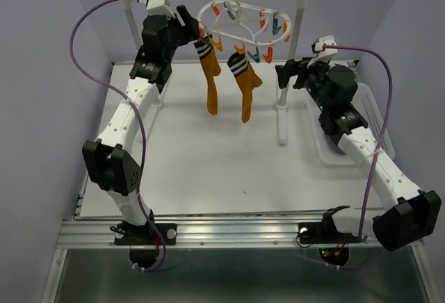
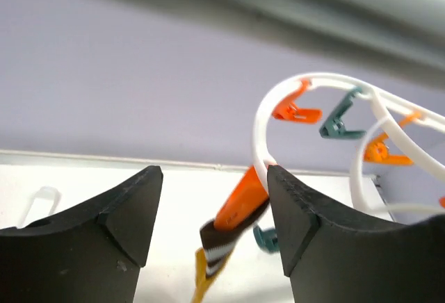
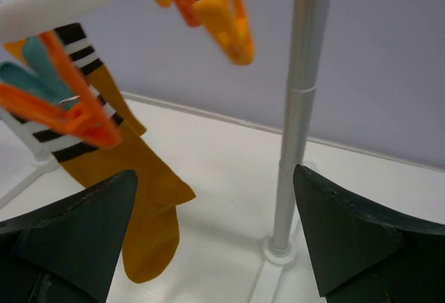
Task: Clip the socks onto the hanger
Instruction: Rotate the hanger at the clothesline.
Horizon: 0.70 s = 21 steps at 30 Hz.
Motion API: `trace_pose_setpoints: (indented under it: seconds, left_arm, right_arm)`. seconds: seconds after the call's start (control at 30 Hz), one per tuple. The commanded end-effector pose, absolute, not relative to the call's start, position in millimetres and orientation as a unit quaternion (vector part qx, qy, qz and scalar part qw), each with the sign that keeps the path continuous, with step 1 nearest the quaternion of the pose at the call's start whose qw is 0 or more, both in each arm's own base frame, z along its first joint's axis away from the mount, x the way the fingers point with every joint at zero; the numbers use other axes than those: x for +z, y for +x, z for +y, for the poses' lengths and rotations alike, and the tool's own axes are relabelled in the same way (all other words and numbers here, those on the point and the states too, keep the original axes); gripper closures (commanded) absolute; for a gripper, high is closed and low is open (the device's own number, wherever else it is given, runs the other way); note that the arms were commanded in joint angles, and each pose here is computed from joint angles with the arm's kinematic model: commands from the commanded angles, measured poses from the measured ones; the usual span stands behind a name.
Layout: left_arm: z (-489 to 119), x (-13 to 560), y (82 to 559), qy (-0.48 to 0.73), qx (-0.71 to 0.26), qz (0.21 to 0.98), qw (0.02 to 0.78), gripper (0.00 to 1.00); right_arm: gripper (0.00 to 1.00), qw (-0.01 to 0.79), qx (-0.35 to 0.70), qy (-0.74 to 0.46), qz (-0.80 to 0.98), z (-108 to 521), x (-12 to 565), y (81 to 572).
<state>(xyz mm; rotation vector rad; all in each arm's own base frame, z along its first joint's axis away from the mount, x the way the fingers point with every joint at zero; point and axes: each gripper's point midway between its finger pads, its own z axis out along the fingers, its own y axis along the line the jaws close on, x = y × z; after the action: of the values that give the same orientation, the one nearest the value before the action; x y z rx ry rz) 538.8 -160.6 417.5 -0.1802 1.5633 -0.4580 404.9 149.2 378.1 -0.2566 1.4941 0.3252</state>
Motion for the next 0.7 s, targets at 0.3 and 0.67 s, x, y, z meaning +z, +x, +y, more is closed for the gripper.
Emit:
trace_pose_setpoints:
  seconds: [0.3, 0.67]
  left_arm:
    - [-163.5, 483.9, 424.7, -0.036, -0.305, 0.617, 0.724, 0.01]
    - [-172.9, 461.7, 400.7, -0.013, -0.309, 0.627, 0.715, 0.01]
  right_arm:
    - [0.00, 0.764, 0.040, 0.014, 0.644, 96.7, 437.2, 434.8]
    - [0.00, 0.772, 0.139, -0.167, 0.597, 175.1, 440.7, 453.3]
